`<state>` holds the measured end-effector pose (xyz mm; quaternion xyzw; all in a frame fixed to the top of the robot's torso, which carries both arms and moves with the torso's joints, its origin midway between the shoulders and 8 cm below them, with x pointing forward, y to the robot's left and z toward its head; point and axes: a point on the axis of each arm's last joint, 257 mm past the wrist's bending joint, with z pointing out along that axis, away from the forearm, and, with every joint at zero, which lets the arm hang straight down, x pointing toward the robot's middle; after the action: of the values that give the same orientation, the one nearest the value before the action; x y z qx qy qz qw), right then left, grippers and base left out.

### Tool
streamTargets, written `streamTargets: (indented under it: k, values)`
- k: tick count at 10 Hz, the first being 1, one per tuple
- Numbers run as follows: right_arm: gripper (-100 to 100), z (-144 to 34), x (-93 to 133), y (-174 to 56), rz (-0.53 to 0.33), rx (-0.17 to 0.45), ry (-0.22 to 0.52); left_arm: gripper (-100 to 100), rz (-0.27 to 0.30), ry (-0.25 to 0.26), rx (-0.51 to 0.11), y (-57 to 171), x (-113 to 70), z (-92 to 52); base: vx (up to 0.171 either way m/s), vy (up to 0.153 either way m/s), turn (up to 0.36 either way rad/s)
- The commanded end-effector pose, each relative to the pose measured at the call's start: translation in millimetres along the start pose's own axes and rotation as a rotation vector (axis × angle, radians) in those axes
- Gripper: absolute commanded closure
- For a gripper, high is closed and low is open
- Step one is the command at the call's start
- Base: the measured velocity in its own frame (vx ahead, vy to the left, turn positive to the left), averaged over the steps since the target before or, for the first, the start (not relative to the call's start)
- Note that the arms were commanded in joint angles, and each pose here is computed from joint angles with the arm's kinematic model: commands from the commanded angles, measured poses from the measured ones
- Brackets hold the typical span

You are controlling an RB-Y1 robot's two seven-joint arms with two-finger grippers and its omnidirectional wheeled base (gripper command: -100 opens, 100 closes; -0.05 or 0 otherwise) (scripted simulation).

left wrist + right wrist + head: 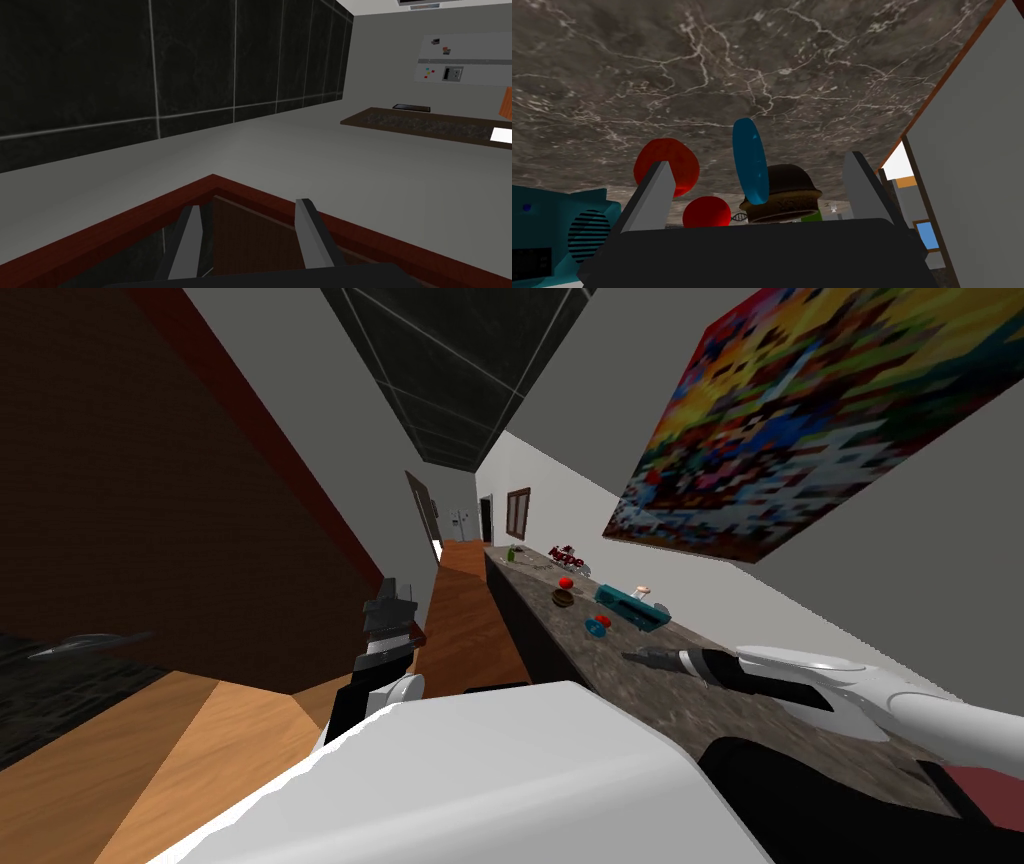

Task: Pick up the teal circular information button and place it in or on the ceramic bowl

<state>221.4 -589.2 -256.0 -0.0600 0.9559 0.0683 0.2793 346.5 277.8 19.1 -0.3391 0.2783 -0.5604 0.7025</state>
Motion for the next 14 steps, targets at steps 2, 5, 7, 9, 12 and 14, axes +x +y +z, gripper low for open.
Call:
streamTargets:
  k: [2,5,7,9,12,14]
  values:
    - [-100,-2.5,3,-9,-0.04,0.01,0.063,0,0.0,0.0,0.0,0,0.0,0.0,0.091,0.028,0.067]
    - [-100,-7.1,10,-25,-0.095,0.026,0.166,0,0.0,0.0,0.0,0,0.0,0.0,0.093,0.037,0.077]
    - [-100,-8.1,12,-32,-0.129,0.031,0.222,0,0.0,0.0,0.0,0,0.0,0.0,0.106,0.03,0.073]
    - [-100,-9.4,14,-37,-0.149,0.036,0.261,0,0.0,0.0,0.0,0,0.0,0.0,0.094,0.034,0.051]
    - [0,-9.9,15,-38,-0.155,0.037,0.272,0,0.0,0.0,0.0,0,0.0,0.0,0.045,0.012,0.017]
    - [-100,-6.3,24,-34,-0.151,0.038,0.27,0,0.0,0.0,0.0,0,0.0,0.0,0.024,-0.02,0.031]
